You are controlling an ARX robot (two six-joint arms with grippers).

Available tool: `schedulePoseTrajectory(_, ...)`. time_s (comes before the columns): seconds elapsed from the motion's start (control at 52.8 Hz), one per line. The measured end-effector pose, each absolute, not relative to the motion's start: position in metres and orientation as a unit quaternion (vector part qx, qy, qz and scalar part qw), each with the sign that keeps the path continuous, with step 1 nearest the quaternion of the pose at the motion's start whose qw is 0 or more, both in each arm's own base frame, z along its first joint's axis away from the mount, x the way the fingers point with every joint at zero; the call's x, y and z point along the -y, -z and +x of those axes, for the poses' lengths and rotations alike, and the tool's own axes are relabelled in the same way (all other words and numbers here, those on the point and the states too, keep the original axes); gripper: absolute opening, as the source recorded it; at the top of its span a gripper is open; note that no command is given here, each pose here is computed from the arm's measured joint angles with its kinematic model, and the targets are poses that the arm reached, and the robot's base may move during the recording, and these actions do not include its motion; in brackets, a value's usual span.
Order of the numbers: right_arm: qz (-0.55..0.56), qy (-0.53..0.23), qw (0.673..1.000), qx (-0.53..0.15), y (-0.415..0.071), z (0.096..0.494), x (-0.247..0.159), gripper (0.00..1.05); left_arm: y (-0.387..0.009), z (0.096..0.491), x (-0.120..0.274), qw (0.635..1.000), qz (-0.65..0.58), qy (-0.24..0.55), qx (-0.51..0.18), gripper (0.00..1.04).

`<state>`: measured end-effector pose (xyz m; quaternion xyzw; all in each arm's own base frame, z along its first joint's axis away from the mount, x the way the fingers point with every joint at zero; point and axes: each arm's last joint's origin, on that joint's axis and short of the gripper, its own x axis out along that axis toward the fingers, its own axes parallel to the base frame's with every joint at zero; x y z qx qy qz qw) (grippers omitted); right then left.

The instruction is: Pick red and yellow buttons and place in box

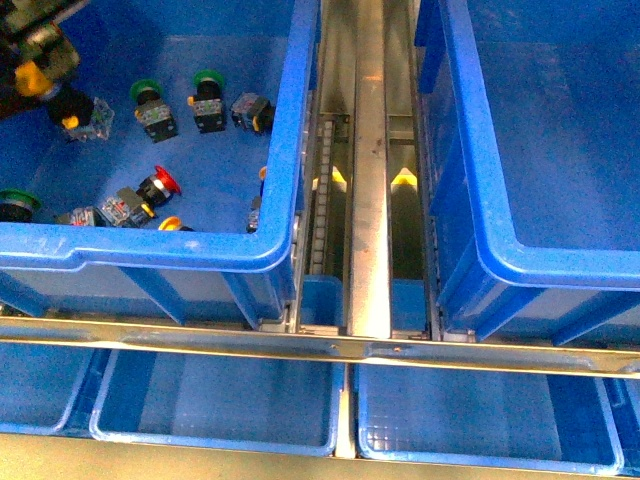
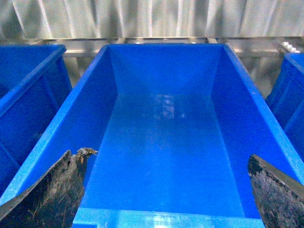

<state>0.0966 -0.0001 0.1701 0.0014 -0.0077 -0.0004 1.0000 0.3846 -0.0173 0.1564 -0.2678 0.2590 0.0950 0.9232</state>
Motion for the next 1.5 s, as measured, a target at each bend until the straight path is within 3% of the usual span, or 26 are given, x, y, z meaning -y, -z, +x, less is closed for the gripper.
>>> schedulePoseTrajectory(0.227, 0.001, 0.000, 1.000, 0.008, -0.170, 0.097, 0.000, 0.98, -0.169, 0.355, 0.024, 0.894, -0.356, -0.056, -0.268, 0.34)
schedulePoseTrajectory(0.568, 0.001, 0.000, 1.000, 0.008, -0.170, 0.097, 0.000, 0.98, -0.195, 0.333, 0.089, 0.855, -0.421, 0.070, -0.294, 0.34)
schedulePoseTrajectory(1.079, 0.001, 0.000, 1.000, 0.008, -0.170, 0.097, 0.000, 0.98, -0.244, 0.340, 0.148, 0.828, -0.456, 0.169, -0.280, 0.34)
schedulePoseTrajectory(1.495, 0.001, 0.000, 1.000, 0.008, -0.170, 0.097, 0.000, 0.98, -0.242, 0.347, 0.217, 0.801, -0.461, 0.212, -0.319, 0.34)
